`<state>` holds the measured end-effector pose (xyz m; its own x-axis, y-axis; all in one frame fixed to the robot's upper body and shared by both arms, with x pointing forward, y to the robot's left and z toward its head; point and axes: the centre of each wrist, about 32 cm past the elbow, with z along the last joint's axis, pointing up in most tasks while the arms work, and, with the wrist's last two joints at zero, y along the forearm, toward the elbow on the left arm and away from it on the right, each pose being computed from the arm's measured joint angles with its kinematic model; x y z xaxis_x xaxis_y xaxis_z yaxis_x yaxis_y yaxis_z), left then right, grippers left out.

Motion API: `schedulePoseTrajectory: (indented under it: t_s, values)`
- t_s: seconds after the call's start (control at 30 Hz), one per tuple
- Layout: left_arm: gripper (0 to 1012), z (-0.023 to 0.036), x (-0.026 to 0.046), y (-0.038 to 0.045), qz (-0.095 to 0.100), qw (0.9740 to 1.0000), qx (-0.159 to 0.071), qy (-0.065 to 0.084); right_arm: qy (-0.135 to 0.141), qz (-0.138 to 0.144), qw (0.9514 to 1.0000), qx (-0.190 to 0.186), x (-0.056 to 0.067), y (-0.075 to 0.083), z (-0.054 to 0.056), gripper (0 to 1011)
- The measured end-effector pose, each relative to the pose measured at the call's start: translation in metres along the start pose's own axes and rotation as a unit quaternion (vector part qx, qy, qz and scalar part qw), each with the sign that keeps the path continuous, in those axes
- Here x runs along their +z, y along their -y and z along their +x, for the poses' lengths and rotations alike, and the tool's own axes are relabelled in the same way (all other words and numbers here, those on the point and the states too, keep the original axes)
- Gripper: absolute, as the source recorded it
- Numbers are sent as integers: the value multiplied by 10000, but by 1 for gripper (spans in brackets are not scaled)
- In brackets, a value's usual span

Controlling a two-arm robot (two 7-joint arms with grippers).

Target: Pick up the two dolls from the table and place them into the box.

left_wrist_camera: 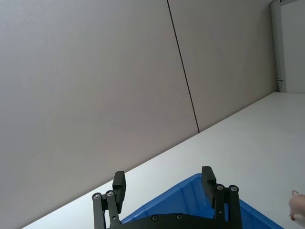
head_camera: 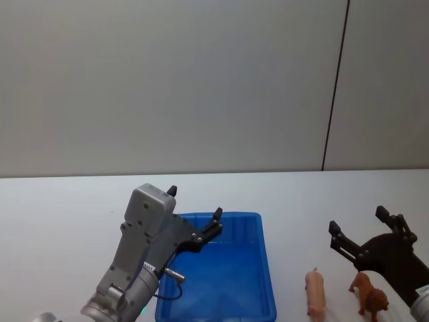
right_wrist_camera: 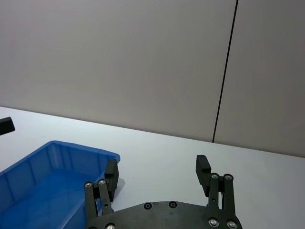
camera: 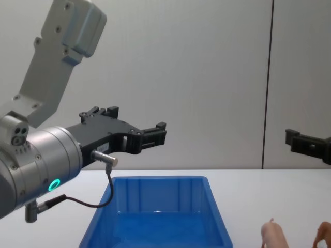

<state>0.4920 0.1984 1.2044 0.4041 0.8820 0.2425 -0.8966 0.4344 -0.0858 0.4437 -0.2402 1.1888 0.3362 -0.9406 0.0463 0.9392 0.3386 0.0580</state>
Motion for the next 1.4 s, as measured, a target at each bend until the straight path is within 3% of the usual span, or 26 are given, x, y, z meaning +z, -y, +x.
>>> schedulePoseTrajectory:
  t_s: [0.37, 0.7, 1.0, 1.4]
  values:
    - [1001, 0, 0, 0, 0, 10000, 0, 0, -4, -233, 9997, 101, -14, 93, 219, 1001]
    - [1001, 0, 0, 0, 0, 10000, 0, 0, -40, -738, 9970, 222, -81, 218, 414, 1001]
    - [1001, 0, 0, 0, 0, 10000, 0, 0, -123, -1212, 9920, 337, -172, 299, 503, 1001]
    - [1001, 0, 0, 0, 0, 10000, 0, 0, -264, -1687, 9844, 411, -301, 340, 530, 1001]
